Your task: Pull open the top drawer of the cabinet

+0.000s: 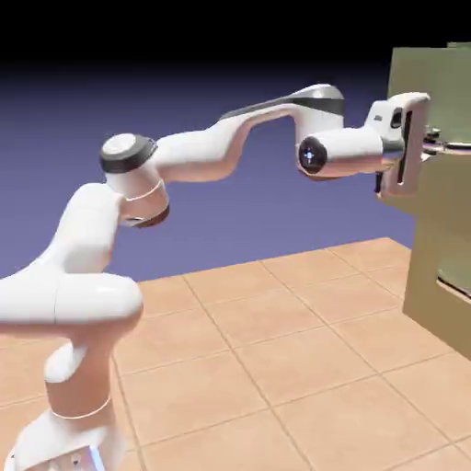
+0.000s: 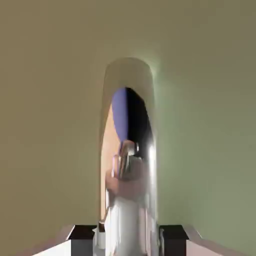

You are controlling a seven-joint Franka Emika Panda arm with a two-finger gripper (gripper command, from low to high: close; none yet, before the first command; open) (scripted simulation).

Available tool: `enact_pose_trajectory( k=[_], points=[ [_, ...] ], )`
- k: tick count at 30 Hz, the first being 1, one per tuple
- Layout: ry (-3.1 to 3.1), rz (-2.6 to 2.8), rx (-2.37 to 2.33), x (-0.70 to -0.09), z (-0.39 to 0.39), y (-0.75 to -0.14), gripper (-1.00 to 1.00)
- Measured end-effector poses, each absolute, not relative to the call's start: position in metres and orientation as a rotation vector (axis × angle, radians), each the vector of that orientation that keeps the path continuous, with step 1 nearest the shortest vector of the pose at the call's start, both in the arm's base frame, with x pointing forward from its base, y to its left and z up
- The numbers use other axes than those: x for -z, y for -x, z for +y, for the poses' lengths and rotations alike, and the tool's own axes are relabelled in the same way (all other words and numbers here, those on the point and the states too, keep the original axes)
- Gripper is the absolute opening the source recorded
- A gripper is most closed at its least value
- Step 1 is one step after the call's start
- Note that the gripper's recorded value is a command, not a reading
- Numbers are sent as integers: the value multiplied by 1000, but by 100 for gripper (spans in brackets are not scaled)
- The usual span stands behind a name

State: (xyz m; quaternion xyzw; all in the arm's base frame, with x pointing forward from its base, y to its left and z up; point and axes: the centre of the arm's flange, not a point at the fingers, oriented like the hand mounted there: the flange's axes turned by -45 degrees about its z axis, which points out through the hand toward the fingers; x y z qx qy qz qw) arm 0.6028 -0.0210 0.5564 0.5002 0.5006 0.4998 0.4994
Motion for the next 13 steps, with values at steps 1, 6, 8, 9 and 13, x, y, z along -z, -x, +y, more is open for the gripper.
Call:
enact_pose_trajectory(
  k=[1,6,8,9,13],
  points=[
    [-1210,1211,-1209,-556,-21,-593,-100],
    [-1210,1211,-1209,-556,-21,-542,-100],
    [-1210,1211,-1209,-556,-21,-520,-100],
    [-1211,1211,-1209,-556,-21,-508,-100],
    [-1209,1210,-1210,-556,-21,-494,100]
  ],
)
